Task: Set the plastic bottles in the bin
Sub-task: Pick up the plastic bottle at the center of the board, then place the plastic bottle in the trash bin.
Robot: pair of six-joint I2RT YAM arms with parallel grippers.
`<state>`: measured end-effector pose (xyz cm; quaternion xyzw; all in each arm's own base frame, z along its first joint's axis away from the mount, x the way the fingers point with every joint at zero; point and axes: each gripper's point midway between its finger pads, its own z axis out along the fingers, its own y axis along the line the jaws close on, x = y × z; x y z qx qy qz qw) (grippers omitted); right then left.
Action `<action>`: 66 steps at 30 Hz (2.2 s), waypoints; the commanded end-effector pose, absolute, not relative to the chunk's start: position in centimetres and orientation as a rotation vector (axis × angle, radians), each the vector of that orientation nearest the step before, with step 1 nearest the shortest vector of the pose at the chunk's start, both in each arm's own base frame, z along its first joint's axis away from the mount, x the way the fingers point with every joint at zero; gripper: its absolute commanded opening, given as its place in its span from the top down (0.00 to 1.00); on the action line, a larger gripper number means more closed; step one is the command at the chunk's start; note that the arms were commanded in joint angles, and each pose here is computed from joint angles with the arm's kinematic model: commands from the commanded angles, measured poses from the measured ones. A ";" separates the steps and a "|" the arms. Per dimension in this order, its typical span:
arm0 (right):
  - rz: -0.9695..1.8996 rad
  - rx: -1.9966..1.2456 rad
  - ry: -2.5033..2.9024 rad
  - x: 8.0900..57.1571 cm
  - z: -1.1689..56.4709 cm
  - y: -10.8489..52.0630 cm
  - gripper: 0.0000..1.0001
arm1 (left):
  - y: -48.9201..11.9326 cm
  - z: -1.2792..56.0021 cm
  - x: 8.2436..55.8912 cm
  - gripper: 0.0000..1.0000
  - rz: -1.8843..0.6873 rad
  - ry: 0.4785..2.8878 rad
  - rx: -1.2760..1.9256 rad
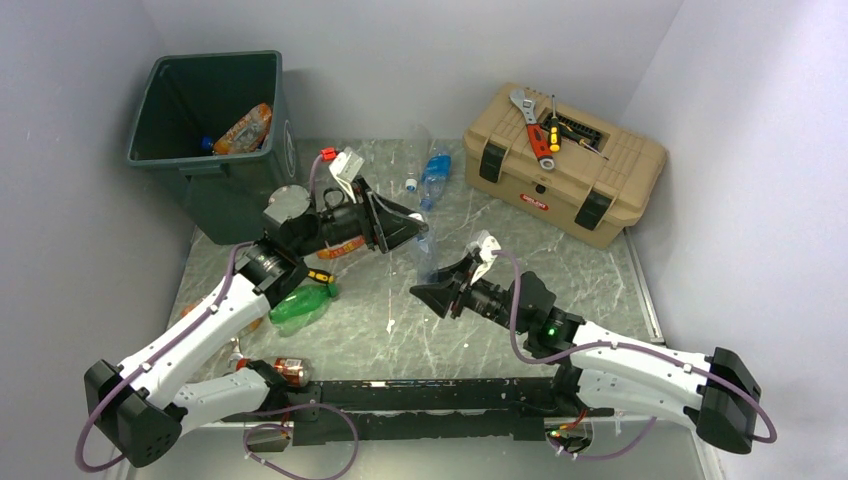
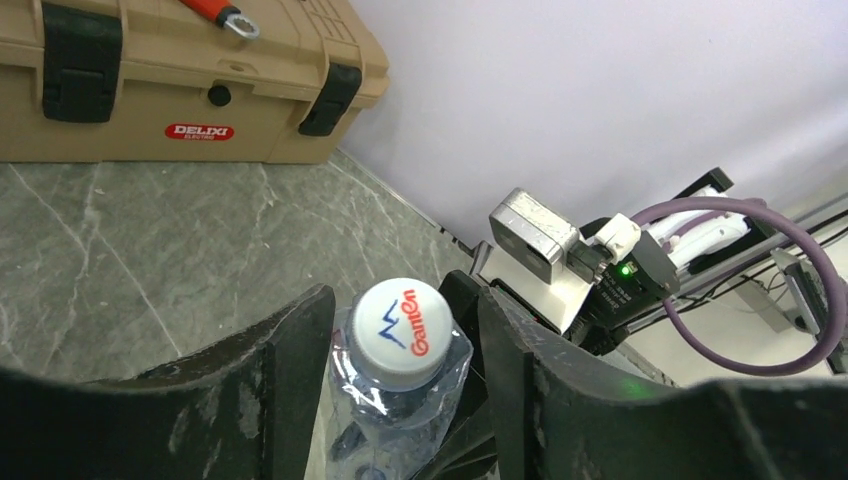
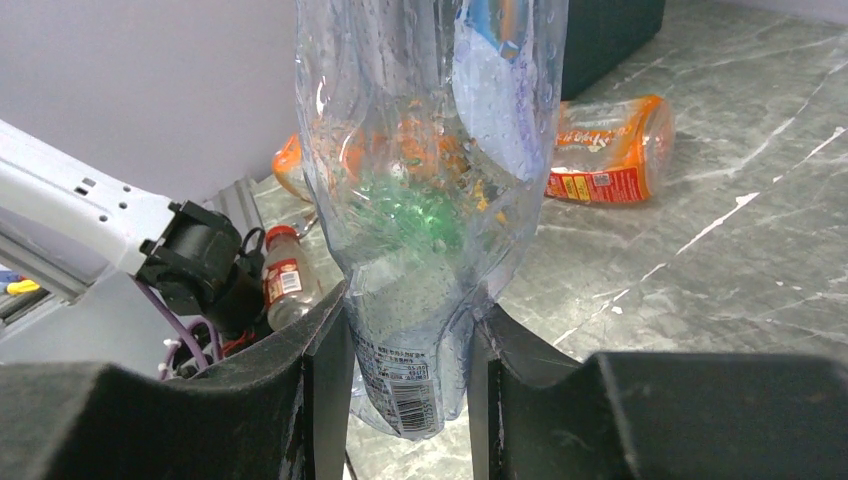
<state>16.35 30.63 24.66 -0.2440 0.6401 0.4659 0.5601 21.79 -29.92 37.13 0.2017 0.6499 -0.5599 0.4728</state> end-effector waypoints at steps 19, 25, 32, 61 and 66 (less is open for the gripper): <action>1.109 -0.486 1.394 17.3 28.2 30.4 0.82 | -30.8 36.1 20.2 0.60 -1.440 1.623 0.587; 1.110 -0.458 1.387 17.5 28.4 30.2 0.79 | -30.9 36.1 20.1 0.97 -1.444 1.619 0.602; 1.106 -0.505 1.463 16.8 29.2 30.0 0.00 | -29.1 38.4 21.9 1.00 -1.238 1.604 0.554; 1.070 -0.297 1.653 15.0 22.6 23.3 0.00 | 1.4 58.3 44.7 1.00 0.012 0.888 -0.031; 1.078 -0.225 1.694 15.2 20.1 22.9 0.01 | 4.5 54.8 48.6 1.00 0.066 0.937 -0.025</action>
